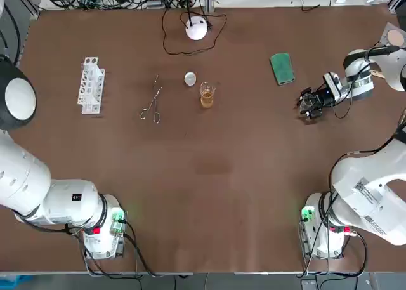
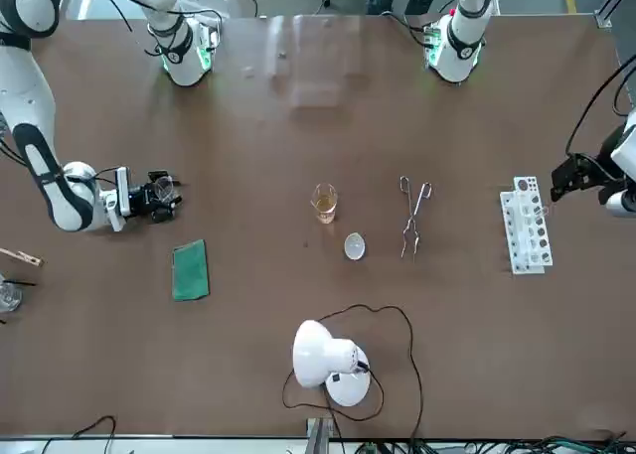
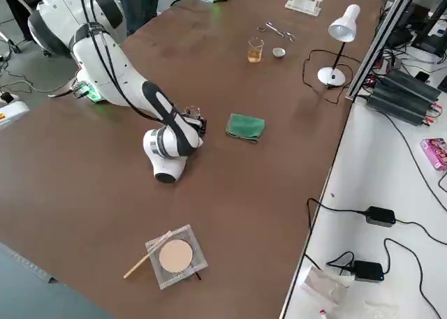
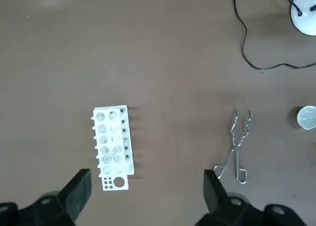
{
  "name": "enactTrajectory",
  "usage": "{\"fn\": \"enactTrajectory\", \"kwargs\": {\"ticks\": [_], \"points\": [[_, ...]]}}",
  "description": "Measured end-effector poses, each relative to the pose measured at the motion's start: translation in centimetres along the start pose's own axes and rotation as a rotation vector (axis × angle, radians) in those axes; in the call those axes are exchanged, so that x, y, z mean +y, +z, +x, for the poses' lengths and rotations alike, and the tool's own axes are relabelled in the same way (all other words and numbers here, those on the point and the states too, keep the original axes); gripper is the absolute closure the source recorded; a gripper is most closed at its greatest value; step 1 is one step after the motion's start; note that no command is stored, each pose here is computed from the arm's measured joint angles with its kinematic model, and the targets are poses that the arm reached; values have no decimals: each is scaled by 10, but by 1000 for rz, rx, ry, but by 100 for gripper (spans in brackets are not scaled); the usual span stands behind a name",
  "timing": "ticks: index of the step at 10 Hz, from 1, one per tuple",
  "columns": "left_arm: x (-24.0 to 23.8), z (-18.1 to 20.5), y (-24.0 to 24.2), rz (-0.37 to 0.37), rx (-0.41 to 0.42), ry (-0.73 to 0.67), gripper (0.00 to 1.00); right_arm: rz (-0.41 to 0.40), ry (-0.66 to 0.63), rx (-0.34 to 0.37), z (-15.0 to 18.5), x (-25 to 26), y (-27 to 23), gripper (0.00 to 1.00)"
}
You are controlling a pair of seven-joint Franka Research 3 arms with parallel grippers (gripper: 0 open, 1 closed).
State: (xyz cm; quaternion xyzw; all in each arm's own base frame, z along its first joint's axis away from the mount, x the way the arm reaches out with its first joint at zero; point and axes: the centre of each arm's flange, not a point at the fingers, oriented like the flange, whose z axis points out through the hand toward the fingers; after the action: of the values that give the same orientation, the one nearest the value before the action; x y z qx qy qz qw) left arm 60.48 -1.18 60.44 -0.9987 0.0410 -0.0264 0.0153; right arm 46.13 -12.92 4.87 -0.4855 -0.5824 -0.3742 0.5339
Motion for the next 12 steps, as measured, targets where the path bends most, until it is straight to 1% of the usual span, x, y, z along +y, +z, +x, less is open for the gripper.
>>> {"fn": "enactTrajectory", "kwargs": {"ticks": [2, 4, 5, 7, 10, 11, 12], "points": [[-4, 3, 7, -1, -7, -6, 0, 0, -1, 0, 0, 0, 0, 48], [-11, 8, 9, 1, 19, -17, 0, 0, -2, 0, 0, 0, 0, 41], [-13, 9, 10, 2, 23, -19, 0, 0, -2, -1, 0, 0, 0, 41], [-13, 10, 11, 2, 23, -20, 0, 0, -4, -1, 0, 1, -1, 36], [-13, 10, 11, 1, 23, -19, 0, 0, -8, 0, 2, 2, -3, 18], [-13, 10, 11, 1, 23, -19, 0, 0, -9, 0, 2, 2, -3, 8], [-13, 10, 11, 1, 23, -19, 0, 0, -9, 1, 2, 2, -3, 5]]}}
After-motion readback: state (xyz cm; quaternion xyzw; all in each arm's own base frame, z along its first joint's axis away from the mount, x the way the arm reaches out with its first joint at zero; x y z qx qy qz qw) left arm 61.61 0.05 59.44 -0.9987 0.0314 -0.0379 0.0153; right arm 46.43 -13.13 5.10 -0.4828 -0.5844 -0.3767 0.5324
